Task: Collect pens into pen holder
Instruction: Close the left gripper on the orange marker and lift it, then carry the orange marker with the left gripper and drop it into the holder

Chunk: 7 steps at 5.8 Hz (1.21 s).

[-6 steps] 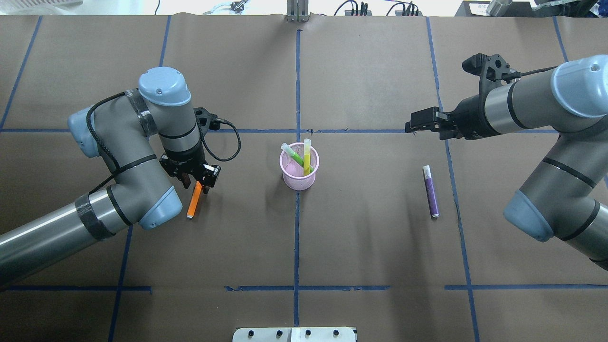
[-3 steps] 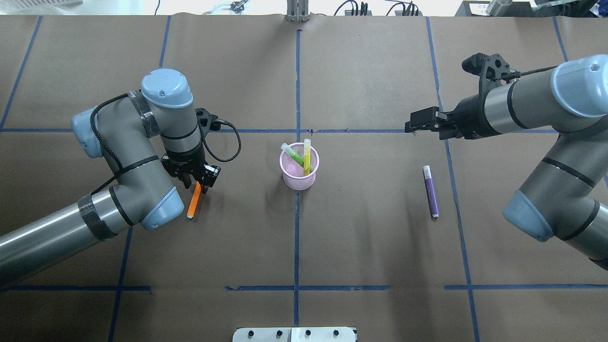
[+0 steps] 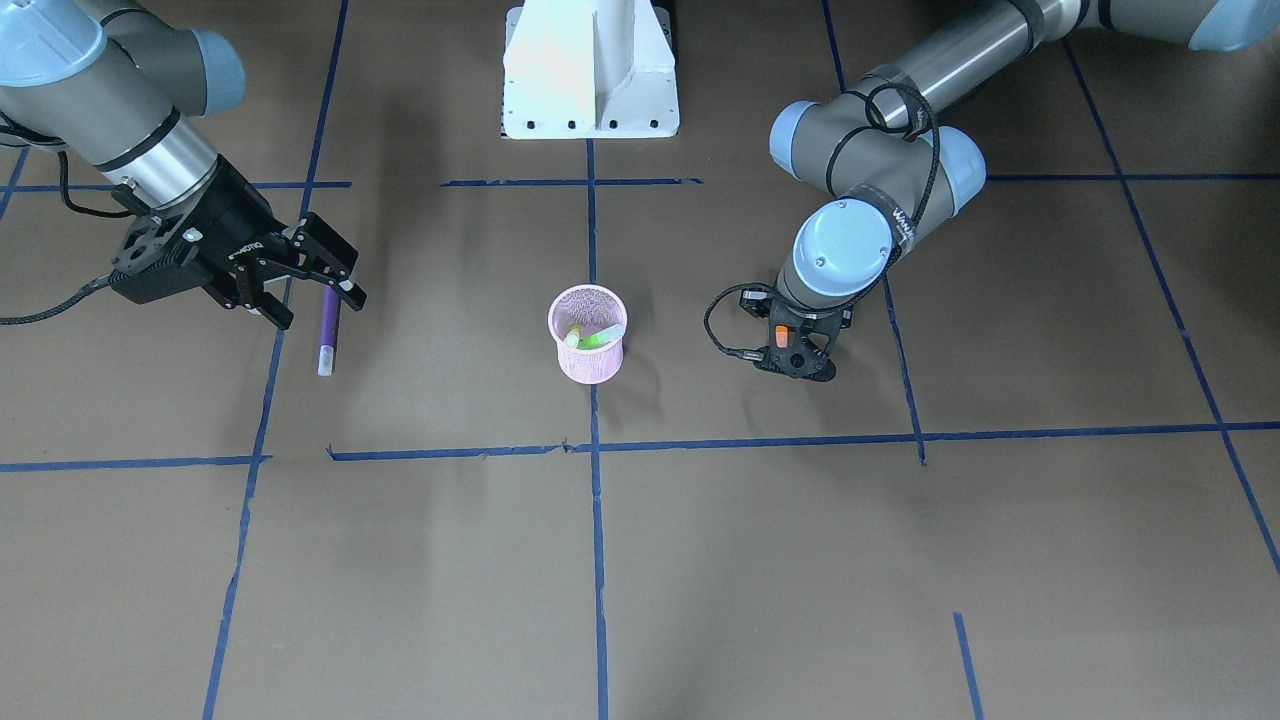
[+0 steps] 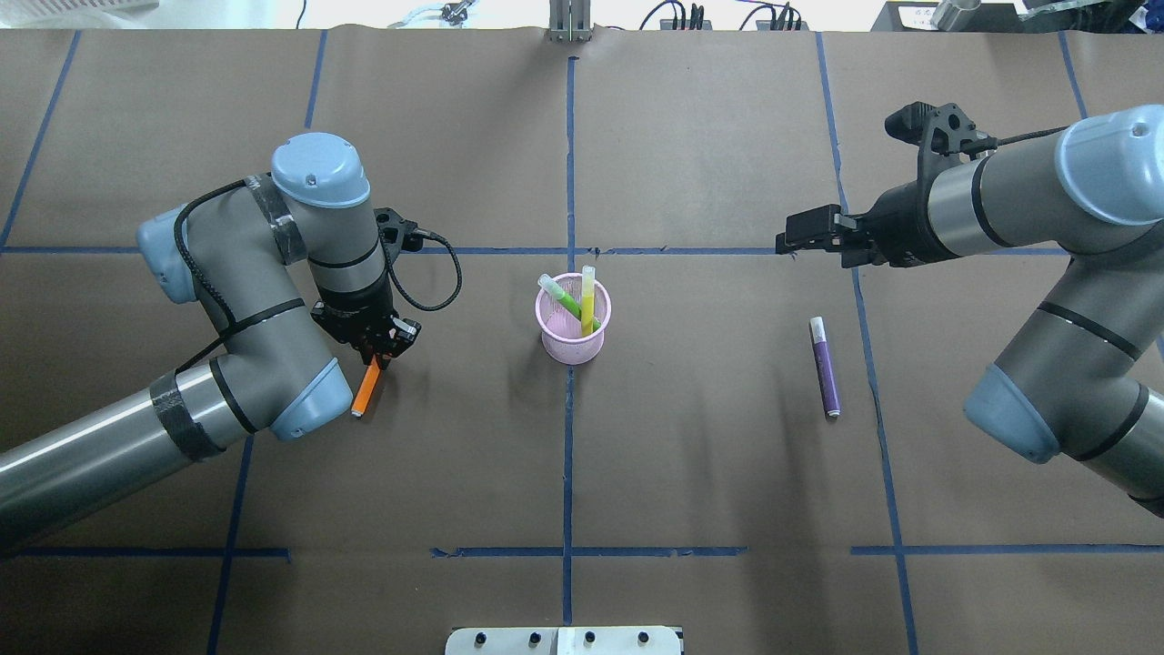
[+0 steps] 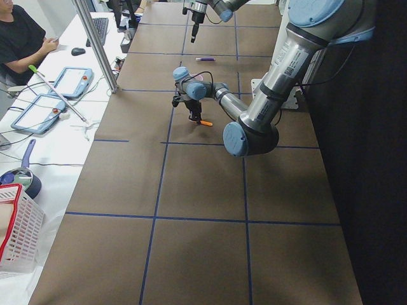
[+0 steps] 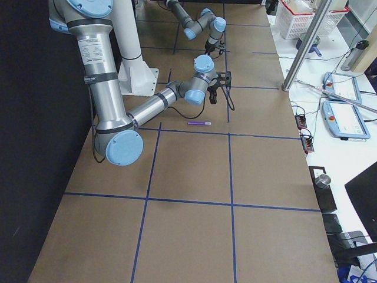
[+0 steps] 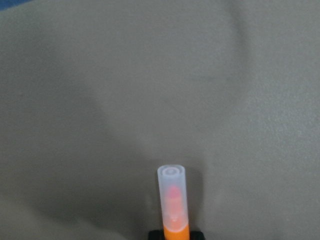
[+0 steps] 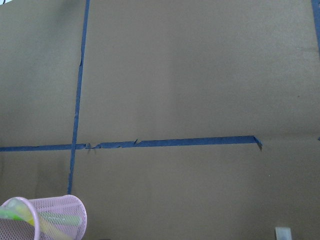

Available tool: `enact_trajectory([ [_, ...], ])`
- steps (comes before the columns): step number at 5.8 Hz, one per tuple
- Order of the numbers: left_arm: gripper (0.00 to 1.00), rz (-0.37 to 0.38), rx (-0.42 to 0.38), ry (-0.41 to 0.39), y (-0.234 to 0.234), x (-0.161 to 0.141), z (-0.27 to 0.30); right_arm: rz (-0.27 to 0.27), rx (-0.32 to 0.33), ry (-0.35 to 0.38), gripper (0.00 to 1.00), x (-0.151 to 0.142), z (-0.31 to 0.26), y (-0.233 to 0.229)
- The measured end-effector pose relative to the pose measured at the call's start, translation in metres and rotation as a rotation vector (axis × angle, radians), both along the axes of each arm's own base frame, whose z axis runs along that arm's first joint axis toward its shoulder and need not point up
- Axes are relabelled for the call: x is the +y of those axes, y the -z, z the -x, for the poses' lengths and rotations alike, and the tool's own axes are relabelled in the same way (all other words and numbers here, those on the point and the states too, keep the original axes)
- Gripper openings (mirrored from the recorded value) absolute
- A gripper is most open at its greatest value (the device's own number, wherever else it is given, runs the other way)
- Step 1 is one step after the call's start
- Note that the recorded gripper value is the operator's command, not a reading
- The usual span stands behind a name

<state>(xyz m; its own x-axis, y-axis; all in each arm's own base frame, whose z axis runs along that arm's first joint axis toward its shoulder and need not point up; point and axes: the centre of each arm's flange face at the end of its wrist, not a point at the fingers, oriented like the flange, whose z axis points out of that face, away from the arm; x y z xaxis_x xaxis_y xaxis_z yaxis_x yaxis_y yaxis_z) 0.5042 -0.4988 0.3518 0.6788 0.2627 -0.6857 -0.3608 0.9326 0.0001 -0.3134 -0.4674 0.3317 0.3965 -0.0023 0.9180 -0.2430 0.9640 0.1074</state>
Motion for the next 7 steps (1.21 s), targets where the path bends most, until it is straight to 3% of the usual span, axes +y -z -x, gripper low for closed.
enact_trajectory([
  [2, 0.00, -0.047, 0.053, 0.030, 0.038, 0.000, 0.003, -0.001, -0.001, -0.001, 0.99, 0.000, -0.001, 0.001],
  [3, 0.00, -0.095, 0.113, 0.105, 0.087, 0.005, 0.015, -0.002, -0.001, -0.003, 0.99, 0.000, -0.001, 0.001],
  [5, 0.00, -0.116, 0.221, 0.344, 0.189, 0.016, 0.044, -0.003, -0.001, -0.005, 0.99, -0.001, -0.002, 0.001],
  [7, 0.00, -0.131, 0.289, 0.580, 0.255, 0.025, 0.042, -0.004, -0.002, -0.006, 1.00, -0.001, -0.002, 0.002],
])
